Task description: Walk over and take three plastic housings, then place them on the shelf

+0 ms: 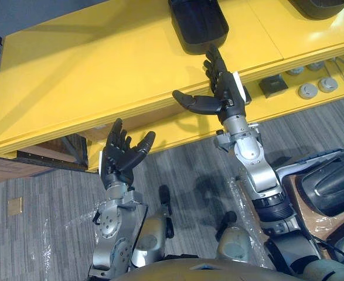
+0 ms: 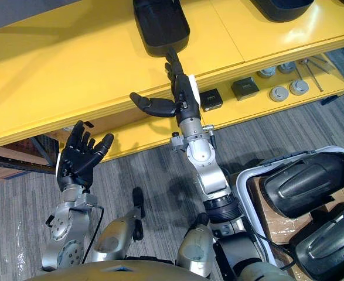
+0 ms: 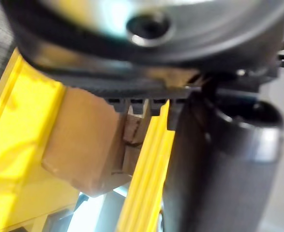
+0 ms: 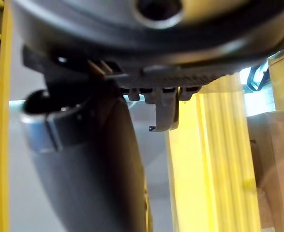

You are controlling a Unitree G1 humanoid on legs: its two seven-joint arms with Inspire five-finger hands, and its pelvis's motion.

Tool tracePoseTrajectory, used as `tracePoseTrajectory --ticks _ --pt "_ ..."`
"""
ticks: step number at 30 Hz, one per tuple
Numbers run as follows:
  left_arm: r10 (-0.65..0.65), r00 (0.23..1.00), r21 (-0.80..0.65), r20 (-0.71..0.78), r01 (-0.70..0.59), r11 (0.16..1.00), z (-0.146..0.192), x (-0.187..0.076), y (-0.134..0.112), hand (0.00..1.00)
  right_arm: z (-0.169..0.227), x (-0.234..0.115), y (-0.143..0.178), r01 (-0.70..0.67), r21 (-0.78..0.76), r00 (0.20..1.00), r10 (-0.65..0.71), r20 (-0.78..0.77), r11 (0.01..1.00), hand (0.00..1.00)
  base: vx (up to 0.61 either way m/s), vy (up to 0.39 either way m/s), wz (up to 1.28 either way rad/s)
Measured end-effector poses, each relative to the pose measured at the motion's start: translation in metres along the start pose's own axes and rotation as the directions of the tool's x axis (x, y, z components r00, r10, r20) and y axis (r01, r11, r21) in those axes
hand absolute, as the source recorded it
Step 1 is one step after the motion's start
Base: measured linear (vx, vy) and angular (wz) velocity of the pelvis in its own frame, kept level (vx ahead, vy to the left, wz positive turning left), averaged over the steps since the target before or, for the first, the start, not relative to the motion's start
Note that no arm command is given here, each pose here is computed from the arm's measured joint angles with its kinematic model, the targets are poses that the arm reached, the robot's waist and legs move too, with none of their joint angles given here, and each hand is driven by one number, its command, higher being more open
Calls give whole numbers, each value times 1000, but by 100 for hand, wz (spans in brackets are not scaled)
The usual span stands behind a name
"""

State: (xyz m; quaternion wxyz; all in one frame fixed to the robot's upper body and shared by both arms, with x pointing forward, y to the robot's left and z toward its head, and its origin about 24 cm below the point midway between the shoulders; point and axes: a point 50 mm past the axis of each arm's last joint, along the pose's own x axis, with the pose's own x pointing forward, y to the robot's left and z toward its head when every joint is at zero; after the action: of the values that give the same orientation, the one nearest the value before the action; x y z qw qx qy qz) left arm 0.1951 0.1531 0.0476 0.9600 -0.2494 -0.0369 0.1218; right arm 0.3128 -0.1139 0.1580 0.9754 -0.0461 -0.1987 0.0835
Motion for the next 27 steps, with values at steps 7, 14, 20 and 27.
tracePoseTrajectory --ticks 7,14,20,27 --pt "-13 1000 2 -6 13 1000 -1 -1 0 100 4 21 -16 84 -34 996 -83 26 996 100 -26 -21 7" --pt "0 1000 9 -30 1 1000 -5 -7 5 100 21 34 -17 98 -52 992 -94 87 994 100 -7 -10 2" --pt "-10 999 8 -30 11 1000 -5 -7 4 100 9 43 -24 132 -79 991 -132 3 988 100 -23 -27 3" --pt "-20 999 7 -33 20 1000 -6 -7 3 100 -2 60 -42 154 -155 983 -166 -73 976 100 -39 -24 4"
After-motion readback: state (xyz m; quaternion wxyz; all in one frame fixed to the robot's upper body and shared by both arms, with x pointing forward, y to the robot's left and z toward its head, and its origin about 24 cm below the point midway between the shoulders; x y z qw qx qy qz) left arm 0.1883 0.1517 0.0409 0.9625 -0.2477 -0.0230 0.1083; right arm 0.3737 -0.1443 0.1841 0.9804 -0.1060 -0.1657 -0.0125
